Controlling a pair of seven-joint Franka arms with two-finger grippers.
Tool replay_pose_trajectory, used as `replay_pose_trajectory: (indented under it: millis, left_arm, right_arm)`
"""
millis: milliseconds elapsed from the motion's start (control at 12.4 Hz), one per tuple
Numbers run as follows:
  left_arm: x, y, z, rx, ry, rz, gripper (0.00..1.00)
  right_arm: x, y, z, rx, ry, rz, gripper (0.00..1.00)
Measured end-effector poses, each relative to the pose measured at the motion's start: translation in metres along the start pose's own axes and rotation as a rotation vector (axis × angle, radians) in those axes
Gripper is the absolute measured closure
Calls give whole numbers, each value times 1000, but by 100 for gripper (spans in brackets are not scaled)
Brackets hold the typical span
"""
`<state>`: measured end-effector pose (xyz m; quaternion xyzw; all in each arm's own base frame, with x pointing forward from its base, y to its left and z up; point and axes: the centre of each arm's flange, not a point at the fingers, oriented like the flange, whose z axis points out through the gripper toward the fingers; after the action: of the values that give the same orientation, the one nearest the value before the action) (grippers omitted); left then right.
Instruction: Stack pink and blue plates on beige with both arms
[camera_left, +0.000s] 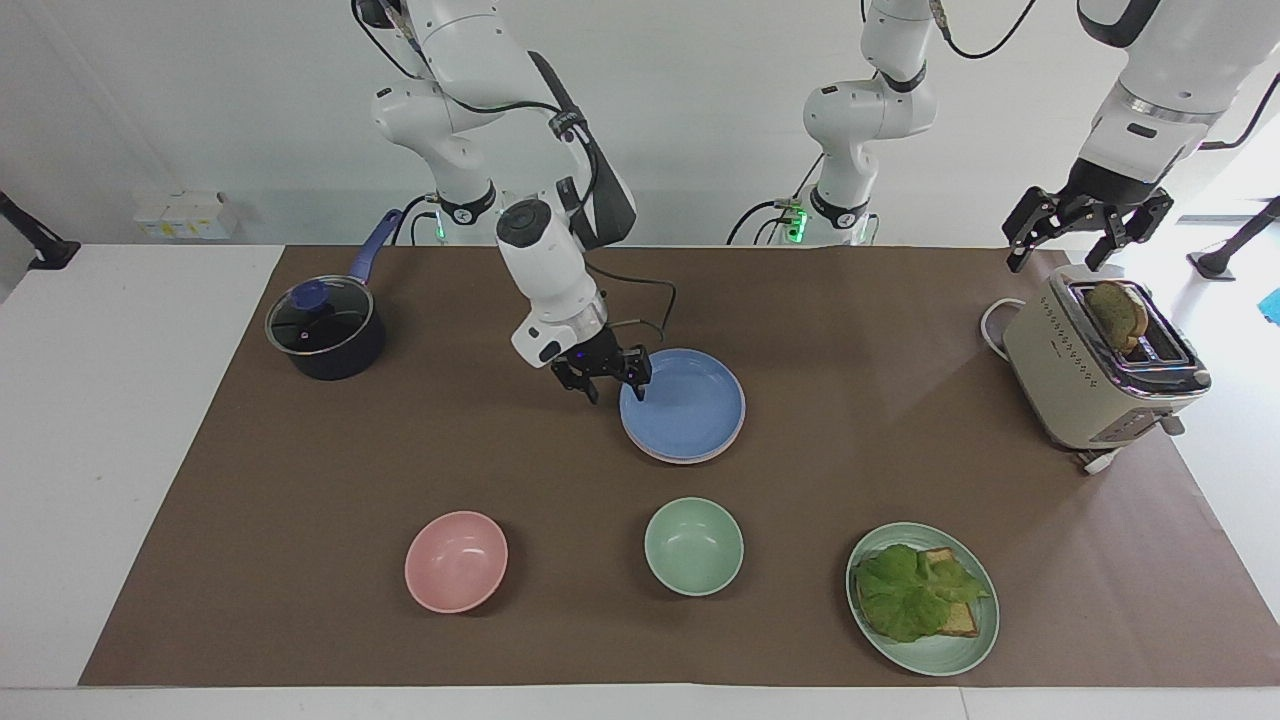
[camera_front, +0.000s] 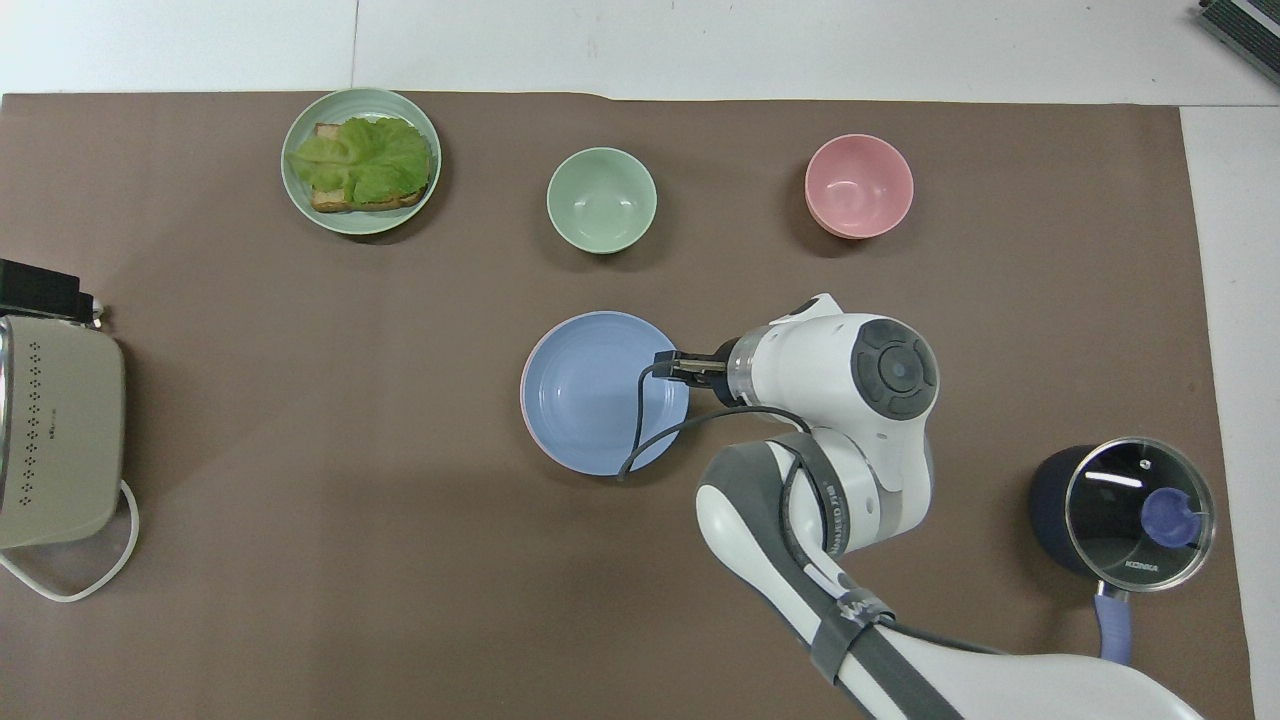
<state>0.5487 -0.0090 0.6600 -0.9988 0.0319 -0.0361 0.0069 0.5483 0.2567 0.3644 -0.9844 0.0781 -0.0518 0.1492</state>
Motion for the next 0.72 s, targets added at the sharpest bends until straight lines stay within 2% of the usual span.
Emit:
replay_pose_trajectory:
  millis: [80,322,724]
  left_arm:
    - [0,0,0,0,0,0,0]
    - [0,0,0,0,0,0,0]
    - [0,0,0,0,0,0,0]
  right_arm:
    - [11,16,-23,-31,8,-4,0]
    - [37,83,-96,-159,44,11,0]
    - [48,178,-186,-220,46,58,0]
